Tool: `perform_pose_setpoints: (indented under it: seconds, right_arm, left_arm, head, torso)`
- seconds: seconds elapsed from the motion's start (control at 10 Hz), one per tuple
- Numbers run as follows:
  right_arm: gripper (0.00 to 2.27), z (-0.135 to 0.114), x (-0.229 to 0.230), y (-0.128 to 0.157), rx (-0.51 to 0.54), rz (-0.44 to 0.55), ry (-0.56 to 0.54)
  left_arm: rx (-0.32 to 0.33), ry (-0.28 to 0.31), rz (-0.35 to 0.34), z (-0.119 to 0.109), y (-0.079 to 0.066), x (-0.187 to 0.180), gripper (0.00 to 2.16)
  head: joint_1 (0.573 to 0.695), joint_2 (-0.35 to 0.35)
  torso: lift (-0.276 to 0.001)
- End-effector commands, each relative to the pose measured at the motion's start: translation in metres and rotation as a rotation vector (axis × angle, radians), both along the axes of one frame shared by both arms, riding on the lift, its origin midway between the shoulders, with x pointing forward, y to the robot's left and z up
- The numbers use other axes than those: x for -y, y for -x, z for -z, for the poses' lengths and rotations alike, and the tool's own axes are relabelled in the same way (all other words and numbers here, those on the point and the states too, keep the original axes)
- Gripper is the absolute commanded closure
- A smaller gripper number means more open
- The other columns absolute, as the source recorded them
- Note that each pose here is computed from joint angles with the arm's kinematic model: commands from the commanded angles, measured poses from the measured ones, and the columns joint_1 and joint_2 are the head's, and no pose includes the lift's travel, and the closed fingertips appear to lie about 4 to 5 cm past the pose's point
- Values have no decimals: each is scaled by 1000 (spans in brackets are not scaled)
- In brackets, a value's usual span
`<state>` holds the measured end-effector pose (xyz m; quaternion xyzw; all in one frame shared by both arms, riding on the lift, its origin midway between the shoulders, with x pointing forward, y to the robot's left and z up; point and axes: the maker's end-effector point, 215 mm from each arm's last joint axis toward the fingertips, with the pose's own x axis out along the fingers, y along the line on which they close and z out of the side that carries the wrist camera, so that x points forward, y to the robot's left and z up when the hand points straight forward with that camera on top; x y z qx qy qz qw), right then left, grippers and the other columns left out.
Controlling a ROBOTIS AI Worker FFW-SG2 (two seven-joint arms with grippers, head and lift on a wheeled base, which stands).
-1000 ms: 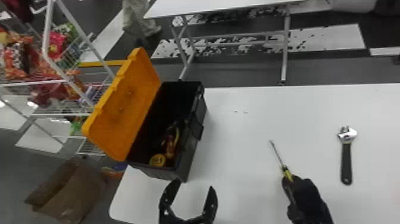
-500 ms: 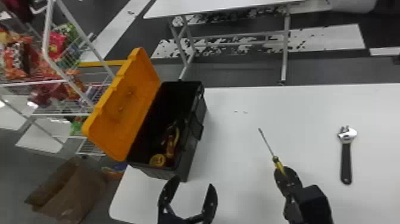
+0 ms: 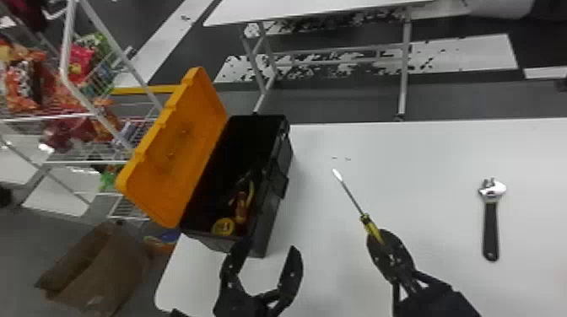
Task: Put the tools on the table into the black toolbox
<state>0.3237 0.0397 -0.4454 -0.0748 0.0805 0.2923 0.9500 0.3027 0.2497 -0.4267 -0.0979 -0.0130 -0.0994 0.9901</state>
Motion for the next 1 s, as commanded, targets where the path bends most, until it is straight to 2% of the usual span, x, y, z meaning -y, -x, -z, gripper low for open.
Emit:
perform_pose_setpoints:
  seconds: [0.0,0.2,0.4,0.6,0.7,0.9]
  right_arm:
    - [2240,-4,-5,10,23,-23,3]
    - [2240,-9,-10,16,38,-46,-10]
    - [2240,-14,-14,20,49,-71,-19]
    - [2240,-15,-20,26,58,-104,-27]
    - [2240,-14,-20,27,57,-106,-28]
    - [2240,-6,-18,30,47,-113,-19]
  left_arm:
    - [-21,34,-3,-1,-8,-9,76]
    - [-121,151,59,14,-16,-9,83]
    - [-261,309,156,33,-14,7,97]
    - [-299,370,199,26,-17,15,97]
    - [-307,376,208,23,-18,17,97]
    - [-364,469,264,22,-8,32,97]
  head:
    - [695,350]
    - [695,350]
    - [695,350]
    - [695,350]
    - [695,350]
    - [695,350]
  torso:
    - [-75]
    - [-75]
    - [-75]
    - [-75]
    - [-75]
    - [-75]
